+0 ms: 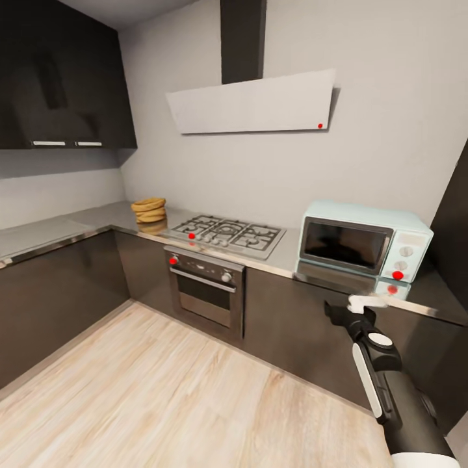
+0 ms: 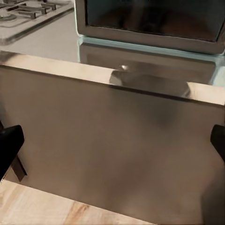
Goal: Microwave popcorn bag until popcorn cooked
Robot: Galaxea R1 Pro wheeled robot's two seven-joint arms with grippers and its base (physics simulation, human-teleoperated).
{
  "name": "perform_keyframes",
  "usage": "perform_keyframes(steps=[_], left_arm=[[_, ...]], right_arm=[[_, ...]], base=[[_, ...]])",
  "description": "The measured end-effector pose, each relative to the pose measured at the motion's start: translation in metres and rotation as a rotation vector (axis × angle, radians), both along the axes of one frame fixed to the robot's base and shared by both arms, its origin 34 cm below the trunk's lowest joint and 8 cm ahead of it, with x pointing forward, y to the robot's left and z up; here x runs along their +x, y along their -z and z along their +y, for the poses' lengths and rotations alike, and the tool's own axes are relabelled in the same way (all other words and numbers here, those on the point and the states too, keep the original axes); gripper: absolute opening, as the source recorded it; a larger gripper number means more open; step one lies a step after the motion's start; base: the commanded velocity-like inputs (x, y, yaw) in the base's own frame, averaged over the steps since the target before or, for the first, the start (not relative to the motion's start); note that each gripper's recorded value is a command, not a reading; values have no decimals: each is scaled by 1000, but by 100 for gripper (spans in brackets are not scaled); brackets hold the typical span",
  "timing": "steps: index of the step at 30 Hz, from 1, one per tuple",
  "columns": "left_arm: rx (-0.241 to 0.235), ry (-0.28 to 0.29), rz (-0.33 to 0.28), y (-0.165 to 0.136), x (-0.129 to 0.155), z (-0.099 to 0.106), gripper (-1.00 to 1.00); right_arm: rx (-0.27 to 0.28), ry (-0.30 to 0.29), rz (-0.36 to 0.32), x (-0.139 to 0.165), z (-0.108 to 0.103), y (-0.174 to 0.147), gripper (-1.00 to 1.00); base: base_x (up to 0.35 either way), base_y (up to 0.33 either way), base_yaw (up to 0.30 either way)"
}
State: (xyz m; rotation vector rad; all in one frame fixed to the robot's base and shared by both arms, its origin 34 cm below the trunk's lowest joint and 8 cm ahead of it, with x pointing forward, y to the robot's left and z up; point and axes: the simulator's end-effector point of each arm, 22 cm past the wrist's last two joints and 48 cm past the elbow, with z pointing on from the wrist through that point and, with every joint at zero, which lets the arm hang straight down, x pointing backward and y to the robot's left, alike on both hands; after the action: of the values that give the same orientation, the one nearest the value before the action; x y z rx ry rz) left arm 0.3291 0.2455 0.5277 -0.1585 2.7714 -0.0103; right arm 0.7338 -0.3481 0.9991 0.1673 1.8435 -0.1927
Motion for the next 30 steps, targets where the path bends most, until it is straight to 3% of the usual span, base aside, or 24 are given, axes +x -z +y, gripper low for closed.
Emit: perform_keyframes(steps=[12,22,30], left_arm=[[-5,-1,7,1,-5,-4,100],[-3,-1,8,1,-6,-3,100],[3,1,8,2,-6,2,100]], right_arm=[[-10,12,-42,-2,-7,-20,100],[-11,13,-40,-2,-9,-19,100],[-14,2,-50,-2,-5,-24,100]], base=[[211,193,-256],[5,4,-287],[-156,-172,-29]])
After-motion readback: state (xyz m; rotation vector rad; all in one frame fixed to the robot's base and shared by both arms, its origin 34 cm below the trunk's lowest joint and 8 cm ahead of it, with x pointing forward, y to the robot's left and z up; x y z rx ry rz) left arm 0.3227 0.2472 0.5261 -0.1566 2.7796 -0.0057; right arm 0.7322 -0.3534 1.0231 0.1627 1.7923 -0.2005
